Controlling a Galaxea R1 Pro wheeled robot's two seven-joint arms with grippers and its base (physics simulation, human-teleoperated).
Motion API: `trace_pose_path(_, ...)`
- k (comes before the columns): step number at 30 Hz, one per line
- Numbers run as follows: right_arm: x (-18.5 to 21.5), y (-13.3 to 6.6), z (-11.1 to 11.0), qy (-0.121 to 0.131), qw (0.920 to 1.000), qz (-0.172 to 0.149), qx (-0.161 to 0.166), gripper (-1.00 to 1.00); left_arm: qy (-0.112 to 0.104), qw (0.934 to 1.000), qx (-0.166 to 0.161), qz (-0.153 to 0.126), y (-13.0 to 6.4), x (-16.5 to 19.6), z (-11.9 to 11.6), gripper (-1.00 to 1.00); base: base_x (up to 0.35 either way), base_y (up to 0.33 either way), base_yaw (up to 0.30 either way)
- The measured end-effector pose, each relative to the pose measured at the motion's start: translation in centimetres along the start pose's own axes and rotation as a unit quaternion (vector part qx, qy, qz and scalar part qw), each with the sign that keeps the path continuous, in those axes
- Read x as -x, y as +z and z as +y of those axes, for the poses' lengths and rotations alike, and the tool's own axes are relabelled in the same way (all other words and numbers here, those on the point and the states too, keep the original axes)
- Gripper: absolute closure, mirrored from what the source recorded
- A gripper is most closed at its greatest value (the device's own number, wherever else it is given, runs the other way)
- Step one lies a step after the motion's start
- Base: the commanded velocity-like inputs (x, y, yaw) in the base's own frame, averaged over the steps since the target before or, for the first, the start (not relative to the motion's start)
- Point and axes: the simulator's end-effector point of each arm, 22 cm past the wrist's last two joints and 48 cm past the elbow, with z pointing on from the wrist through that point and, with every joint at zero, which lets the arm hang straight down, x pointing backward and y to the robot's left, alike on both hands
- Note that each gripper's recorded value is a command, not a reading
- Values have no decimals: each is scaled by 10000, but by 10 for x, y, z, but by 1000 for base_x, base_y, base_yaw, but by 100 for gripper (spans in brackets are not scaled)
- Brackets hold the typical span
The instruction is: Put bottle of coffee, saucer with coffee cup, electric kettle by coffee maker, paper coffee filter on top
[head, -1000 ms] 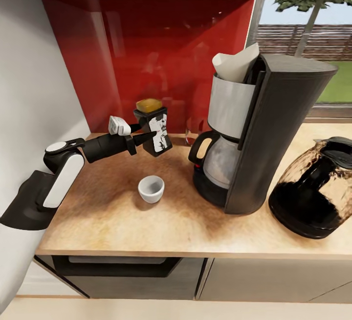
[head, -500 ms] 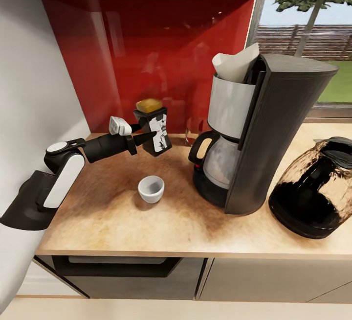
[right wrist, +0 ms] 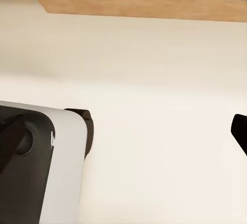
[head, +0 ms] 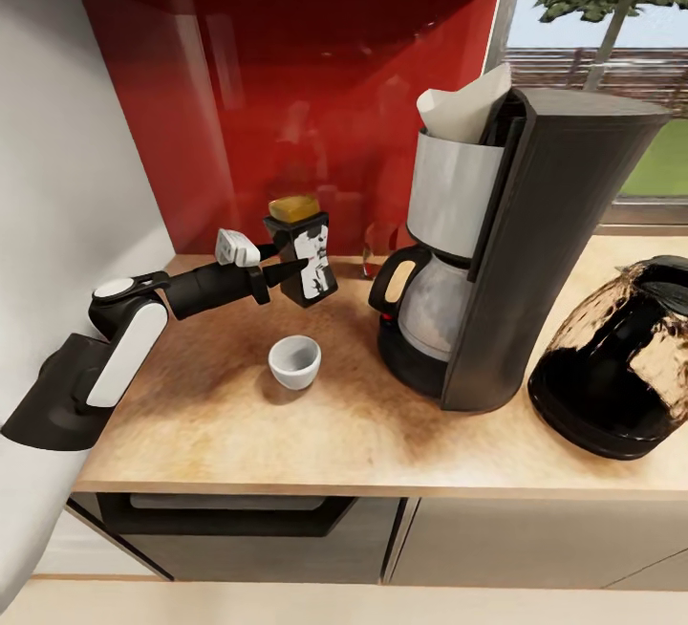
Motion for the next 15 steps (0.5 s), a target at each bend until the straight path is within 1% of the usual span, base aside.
trace_pose_path(5, -1, 1, 0, 0, 10000, -1, -1, -100, -3, 10000, -3, -3, 0, -2, 0, 100, 0, 0, 0)
trace_pose_path(15, -13, 16, -2, 0, 10000, -2, 0, -100, 3, 10000, -1, 0, -2, -20, 0, 100, 0, 0, 0)
